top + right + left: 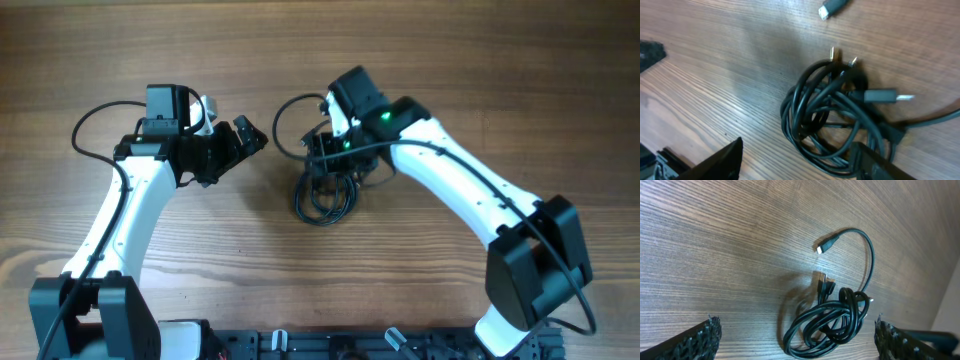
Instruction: Untangle cables
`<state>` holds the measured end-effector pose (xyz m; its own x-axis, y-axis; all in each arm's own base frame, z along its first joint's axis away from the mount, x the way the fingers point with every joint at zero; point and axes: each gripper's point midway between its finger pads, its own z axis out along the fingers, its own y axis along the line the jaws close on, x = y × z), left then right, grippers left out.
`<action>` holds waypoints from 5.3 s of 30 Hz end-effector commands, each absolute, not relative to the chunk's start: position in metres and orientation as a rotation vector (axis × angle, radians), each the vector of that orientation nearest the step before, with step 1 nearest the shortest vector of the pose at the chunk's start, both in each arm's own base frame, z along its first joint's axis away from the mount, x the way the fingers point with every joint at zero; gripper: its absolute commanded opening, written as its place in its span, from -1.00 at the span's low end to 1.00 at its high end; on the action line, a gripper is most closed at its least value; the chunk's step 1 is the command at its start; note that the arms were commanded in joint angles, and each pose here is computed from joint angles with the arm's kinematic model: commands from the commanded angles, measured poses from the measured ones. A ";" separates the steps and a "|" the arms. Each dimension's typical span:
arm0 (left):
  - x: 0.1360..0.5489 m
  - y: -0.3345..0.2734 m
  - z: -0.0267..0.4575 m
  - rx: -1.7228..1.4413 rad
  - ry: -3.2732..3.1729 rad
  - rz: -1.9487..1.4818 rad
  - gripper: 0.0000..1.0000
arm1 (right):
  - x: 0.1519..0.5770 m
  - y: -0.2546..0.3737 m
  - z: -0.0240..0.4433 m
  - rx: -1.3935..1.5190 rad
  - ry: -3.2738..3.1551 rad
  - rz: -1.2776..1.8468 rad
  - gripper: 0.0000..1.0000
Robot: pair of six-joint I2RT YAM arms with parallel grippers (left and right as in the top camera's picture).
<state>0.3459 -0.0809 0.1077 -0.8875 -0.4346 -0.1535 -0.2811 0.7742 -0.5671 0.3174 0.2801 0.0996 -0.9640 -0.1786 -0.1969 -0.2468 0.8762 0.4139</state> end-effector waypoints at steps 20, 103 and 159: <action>0.346 -0.081 0.104 -0.570 2.695 -0.805 1.00 | 0.309 0.308 0.022 -0.136 2.883 0.756 -0.29; 0.345 -0.167 0.134 0.304 2.507 -0.955 -0.92 | 0.361 0.167 0.330 -0.348 1.967 1.880 -0.91; 0.348 -0.169 0.138 -0.139 2.589 -1.101 -0.92 | 0.357 0.122 0.210 0.053 2.648 0.721 0.99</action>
<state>0.3482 -0.1687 0.1377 -0.9383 -0.1724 -0.2998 0.0875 0.7205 -0.6879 0.3544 0.1187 0.1938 -0.9361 0.1538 -0.3163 -0.0195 0.8752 0.4833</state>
